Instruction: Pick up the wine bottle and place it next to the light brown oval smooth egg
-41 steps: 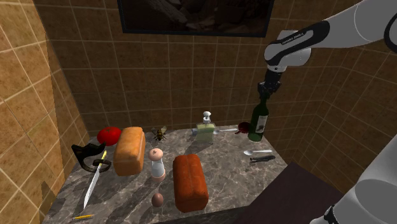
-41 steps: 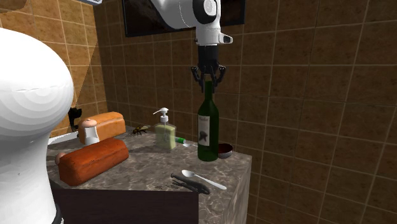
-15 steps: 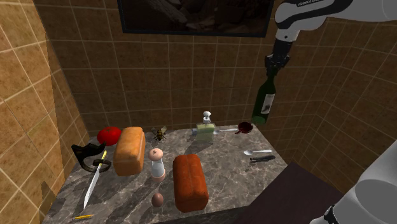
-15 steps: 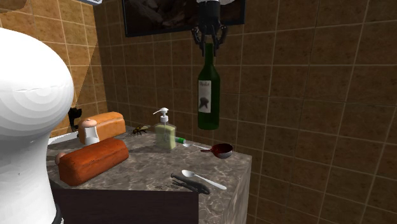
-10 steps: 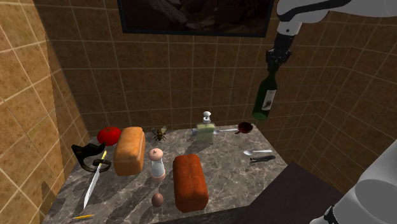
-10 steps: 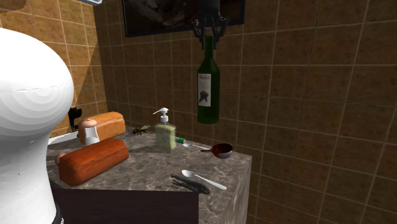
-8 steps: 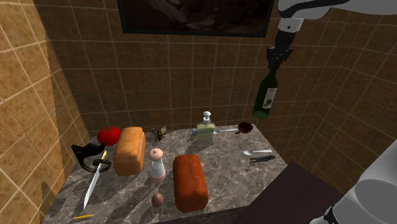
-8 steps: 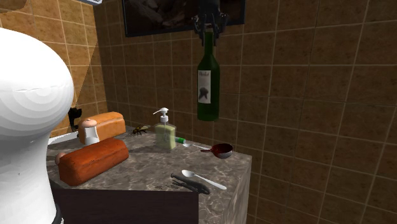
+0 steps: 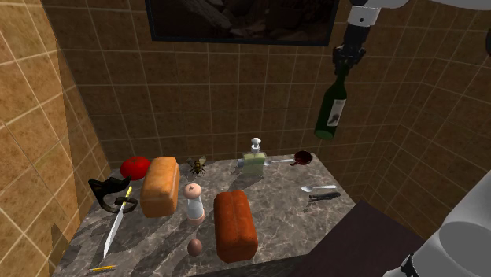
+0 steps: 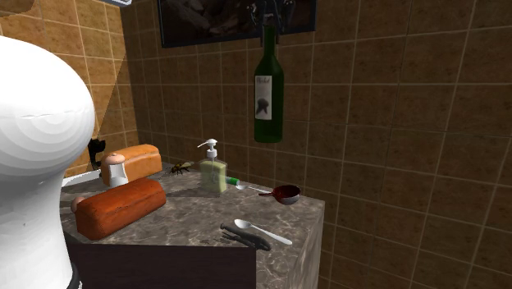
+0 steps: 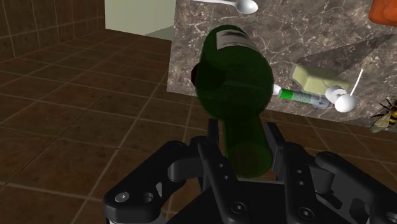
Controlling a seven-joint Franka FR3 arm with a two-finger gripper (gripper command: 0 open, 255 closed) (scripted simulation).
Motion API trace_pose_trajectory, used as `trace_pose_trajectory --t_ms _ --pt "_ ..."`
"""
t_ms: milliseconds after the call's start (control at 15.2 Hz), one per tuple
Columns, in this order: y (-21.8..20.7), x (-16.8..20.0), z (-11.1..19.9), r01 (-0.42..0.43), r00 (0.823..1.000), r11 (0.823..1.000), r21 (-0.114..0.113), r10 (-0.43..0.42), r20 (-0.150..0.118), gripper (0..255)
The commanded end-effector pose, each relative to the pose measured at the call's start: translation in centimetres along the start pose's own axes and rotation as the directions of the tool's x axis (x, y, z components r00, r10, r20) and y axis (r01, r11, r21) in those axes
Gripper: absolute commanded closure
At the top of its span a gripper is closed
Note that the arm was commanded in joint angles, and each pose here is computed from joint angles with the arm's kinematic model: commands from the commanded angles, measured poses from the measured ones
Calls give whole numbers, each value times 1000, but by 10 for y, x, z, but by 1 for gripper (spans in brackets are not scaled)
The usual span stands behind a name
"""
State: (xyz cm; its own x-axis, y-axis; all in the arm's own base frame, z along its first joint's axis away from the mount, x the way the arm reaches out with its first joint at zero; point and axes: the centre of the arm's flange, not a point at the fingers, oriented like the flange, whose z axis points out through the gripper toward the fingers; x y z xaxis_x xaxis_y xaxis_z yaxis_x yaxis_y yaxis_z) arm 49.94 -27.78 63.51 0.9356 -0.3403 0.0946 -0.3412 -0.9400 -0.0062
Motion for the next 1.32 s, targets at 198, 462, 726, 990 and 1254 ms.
trace_pose_trajectory --t_ms 198,462,726,990,1254 --pt "0 3 -28 0 1000 1000 0 0 0 255" --pt "0 5 -49 0 1000 1000 0 0 0 255" --pt "0 7 -70 0 1000 1000 0 0 0 255" --pt "0 9 -91 0 1000 1000 0 0 0 255" --pt "-13 7 -102 0 1000 1000 0 0 0 255"
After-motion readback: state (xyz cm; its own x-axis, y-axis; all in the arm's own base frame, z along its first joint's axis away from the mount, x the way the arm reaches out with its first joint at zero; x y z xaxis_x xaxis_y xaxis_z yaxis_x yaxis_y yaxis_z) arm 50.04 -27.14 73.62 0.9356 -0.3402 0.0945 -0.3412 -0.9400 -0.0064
